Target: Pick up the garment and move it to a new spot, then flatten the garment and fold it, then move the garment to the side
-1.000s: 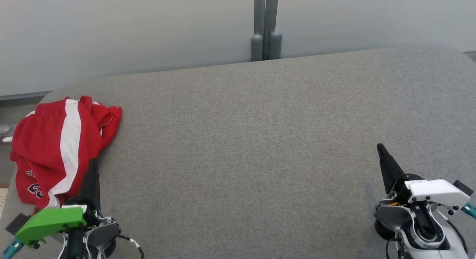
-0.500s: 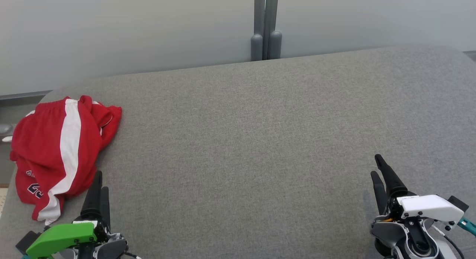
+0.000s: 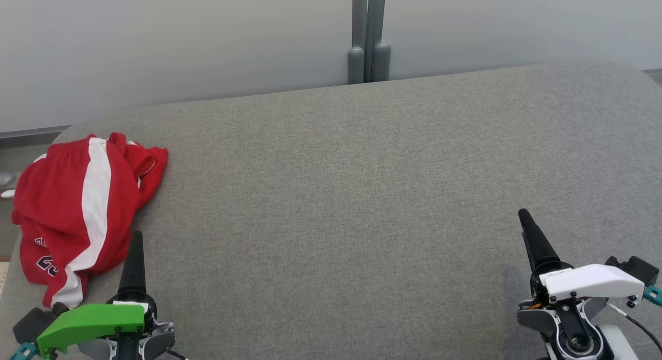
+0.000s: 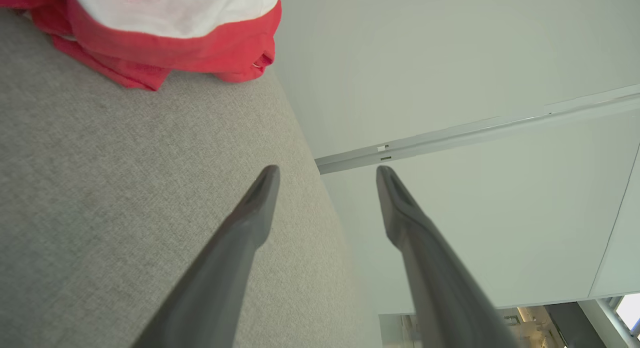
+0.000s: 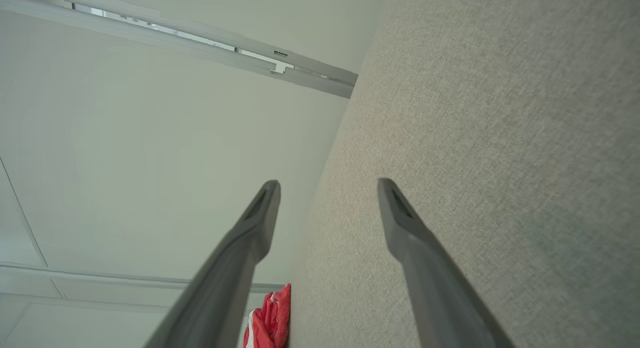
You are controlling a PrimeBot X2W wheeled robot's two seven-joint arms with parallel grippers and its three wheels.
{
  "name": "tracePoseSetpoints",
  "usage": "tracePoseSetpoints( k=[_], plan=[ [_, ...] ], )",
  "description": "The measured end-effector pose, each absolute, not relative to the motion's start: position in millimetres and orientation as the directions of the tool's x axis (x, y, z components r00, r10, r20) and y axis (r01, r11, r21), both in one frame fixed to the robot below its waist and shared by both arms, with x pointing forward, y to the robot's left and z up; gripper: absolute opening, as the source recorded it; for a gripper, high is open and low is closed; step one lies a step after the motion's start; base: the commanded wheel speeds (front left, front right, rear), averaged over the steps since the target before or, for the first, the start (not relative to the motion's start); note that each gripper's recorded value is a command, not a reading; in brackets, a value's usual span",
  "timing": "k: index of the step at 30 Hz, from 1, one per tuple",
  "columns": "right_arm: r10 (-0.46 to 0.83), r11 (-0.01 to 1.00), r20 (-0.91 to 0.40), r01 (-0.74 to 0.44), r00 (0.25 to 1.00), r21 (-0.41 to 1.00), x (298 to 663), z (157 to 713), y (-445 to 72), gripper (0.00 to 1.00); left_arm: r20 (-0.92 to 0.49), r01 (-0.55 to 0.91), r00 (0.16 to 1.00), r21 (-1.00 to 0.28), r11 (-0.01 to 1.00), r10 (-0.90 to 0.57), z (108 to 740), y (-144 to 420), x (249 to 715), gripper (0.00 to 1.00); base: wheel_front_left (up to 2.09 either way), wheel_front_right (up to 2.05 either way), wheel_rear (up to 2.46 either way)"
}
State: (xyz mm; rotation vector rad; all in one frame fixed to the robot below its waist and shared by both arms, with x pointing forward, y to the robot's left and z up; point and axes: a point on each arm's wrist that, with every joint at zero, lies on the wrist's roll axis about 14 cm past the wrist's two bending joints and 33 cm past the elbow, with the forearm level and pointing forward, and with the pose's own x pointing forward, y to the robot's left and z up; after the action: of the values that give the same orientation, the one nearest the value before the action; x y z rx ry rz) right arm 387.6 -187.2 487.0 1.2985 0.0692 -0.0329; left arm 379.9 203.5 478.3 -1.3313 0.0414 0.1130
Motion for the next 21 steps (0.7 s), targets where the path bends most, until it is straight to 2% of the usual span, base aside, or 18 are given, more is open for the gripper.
tracePoseSetpoints(
  k=[7,8,21],
  plan=[
    [0.034,0.437,-0.064,0.043,0.997,0.899,386.6,488.4,-183.6,1.00,-0.080,-0.095,0.995,-0.927,0.363,0.057,482.1,201.0,381.0,1.00,0.00,0.00,0.00],
    [0.037,0.482,-0.060,0.035,0.997,0.876,386.5,489.5,-183.7,1.00,-0.080,-0.095,0.995,-0.909,0.407,0.052,481.7,199.5,380.7,1.00,0.00,0.00,0.00],
    [0.047,0.672,-0.057,0.010,0.997,0.740,381.5,486.7,-178.9,1.00,-0.079,-0.091,0.996,-0.739,0.667,0.049,479.1,200.4,379.1,1.00,0.00,0.00,0.00]
  ],
)
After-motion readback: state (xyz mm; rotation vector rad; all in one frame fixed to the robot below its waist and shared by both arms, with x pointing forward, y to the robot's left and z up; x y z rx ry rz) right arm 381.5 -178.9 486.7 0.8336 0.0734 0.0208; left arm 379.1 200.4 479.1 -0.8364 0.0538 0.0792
